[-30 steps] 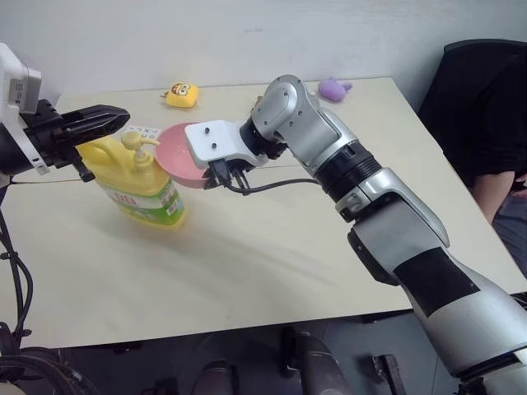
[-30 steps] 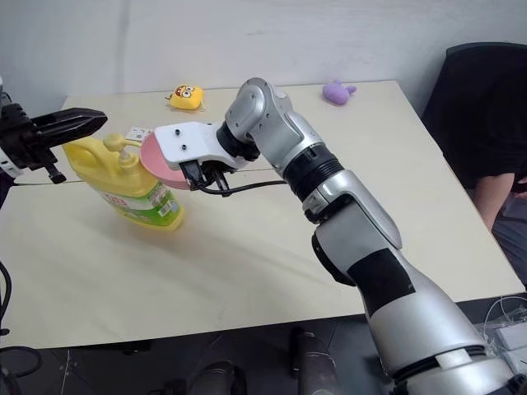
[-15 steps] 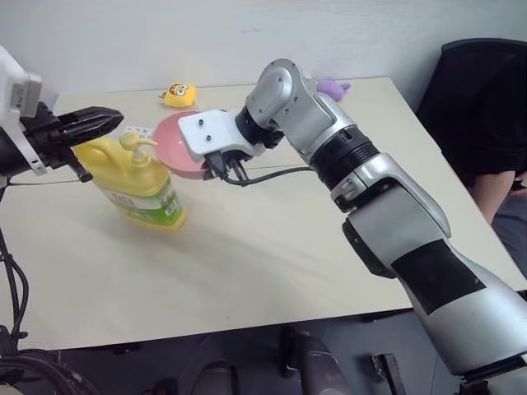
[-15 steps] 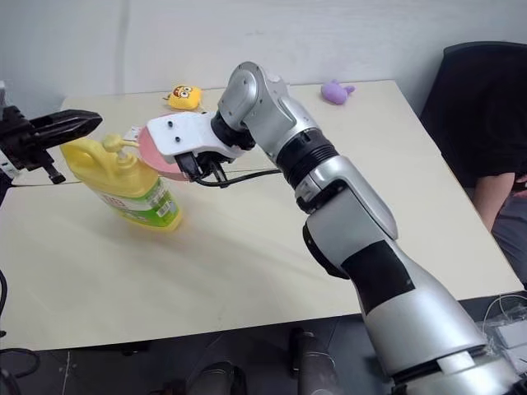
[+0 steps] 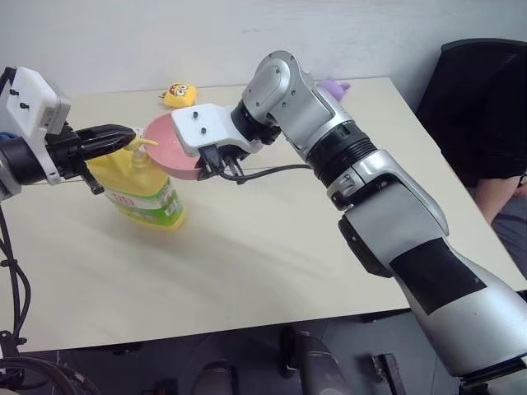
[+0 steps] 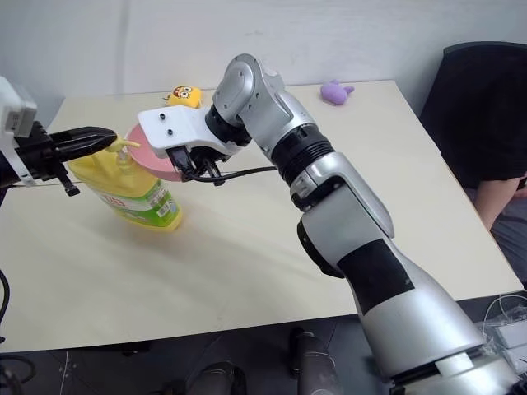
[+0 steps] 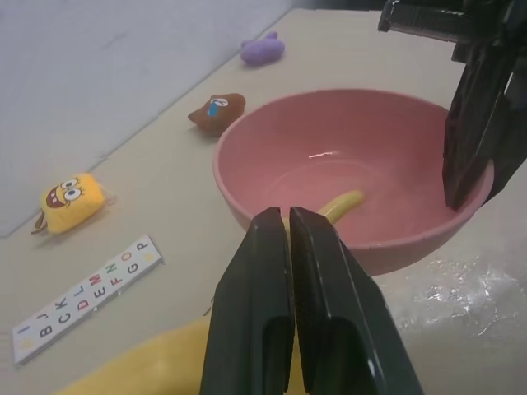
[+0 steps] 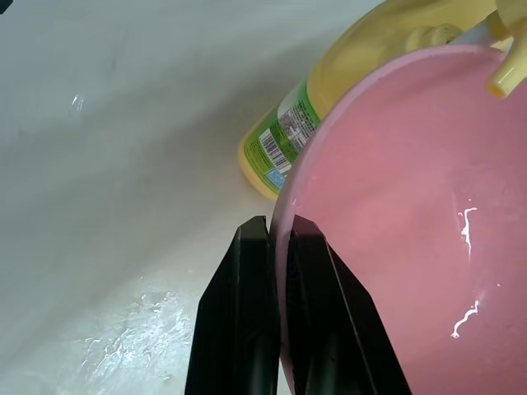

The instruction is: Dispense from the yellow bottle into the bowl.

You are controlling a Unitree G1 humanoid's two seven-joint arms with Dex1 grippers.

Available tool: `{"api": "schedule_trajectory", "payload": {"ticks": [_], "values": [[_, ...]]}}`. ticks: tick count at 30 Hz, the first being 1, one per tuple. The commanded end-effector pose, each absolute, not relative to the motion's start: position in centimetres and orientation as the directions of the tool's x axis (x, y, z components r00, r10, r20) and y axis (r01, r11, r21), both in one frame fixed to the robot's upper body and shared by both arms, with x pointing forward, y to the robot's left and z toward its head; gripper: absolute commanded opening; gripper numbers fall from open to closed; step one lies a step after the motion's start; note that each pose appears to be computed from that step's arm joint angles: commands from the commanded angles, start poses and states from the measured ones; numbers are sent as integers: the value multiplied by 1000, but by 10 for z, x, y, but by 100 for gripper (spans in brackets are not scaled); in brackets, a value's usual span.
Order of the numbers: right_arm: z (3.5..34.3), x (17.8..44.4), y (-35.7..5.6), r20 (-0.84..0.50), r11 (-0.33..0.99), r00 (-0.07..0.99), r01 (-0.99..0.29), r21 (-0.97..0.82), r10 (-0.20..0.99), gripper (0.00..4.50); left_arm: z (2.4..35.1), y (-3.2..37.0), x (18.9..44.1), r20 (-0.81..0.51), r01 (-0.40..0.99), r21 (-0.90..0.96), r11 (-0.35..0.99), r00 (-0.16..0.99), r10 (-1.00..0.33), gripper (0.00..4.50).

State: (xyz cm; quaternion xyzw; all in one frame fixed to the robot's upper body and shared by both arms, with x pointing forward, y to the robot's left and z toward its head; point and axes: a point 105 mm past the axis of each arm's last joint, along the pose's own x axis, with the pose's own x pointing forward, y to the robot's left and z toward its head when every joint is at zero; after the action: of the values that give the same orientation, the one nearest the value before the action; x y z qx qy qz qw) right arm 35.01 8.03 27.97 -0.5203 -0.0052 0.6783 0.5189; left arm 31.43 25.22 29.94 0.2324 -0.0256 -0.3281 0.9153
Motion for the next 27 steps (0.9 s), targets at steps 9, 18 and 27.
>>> {"api": "schedule_trajectory", "payload": {"ticks": [9,18,27], "values": [[296,341,89,-690,-497,89,-628,-598,718,0,288,249,325,-222,617,428,660,780,-585,21],[292,345,86,-701,-507,107,-615,-604,706,0,293,255,322,-232,608,422,672,789,-569,21],[290,347,83,-704,-506,116,-614,-606,701,0,333,252,319,-31,560,403,724,798,-601,21]]}}
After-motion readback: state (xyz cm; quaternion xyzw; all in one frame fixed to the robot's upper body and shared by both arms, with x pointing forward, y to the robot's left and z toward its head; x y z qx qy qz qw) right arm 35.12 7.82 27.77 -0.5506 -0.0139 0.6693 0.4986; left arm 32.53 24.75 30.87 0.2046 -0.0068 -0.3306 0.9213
